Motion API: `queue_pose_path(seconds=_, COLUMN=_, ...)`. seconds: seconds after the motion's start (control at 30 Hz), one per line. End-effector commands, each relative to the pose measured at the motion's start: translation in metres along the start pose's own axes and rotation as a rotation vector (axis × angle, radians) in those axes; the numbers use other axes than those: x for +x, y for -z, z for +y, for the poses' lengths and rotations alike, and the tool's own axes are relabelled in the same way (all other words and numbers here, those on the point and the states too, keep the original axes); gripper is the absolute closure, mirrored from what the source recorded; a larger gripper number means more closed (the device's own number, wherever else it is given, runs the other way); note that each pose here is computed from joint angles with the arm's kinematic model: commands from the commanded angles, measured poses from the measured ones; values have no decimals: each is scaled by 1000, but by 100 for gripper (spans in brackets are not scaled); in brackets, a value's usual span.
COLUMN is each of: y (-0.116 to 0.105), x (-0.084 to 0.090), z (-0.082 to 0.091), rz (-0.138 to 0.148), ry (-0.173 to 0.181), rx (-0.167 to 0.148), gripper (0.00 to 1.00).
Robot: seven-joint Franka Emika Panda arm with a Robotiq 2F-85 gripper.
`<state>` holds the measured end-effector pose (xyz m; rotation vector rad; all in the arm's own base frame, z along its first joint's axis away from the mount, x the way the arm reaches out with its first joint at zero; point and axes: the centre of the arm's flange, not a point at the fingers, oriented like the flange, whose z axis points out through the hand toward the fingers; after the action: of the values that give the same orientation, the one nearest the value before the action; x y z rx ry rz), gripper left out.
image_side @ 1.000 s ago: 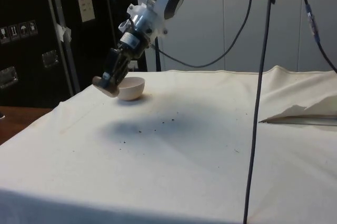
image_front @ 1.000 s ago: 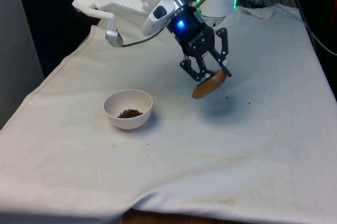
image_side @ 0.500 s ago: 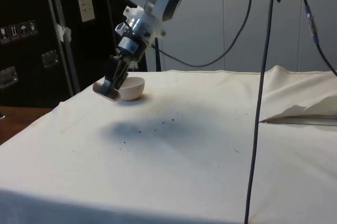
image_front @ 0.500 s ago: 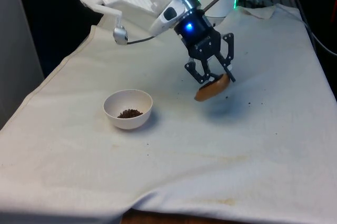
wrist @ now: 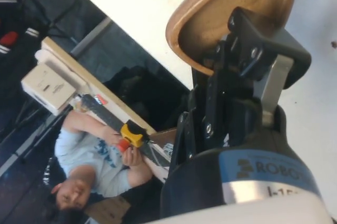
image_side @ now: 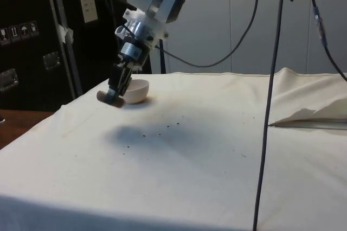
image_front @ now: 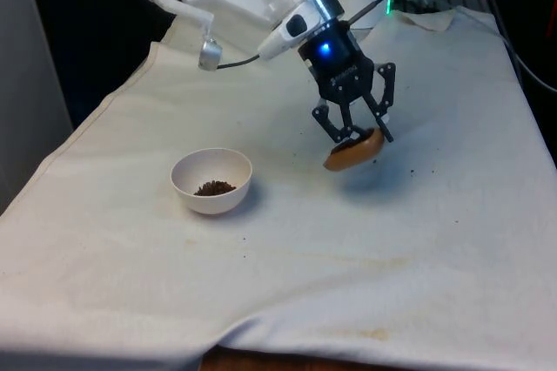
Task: Pour the coffee beans from the cup into the bowl.
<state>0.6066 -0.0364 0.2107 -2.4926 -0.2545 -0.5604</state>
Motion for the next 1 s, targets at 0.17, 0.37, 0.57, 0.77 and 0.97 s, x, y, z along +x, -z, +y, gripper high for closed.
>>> queue_pose_path(seconds=0.17, y=-6, x=-2, z=-6, rz=-37, ry=18, rx=-42, gripper=97)
queue_pose_path(seconds=0.37, y=-9, x=-3, z=-10, rz=-61, ry=34, rx=-67, gripper=97)
queue_pose_path(seconds=0.57, y=-15, x=-4, z=-15, rz=-93, ry=53, rx=-94, gripper=97)
queue_pose_path(seconds=0.77, y=-18, x=-4, z=-18, rz=-118, ry=65, rx=-119, gripper=97)
queue_pose_path(seconds=0.97, y=-21, x=-3, z=-21, rz=-137, ry=79, rx=-140, gripper=97)
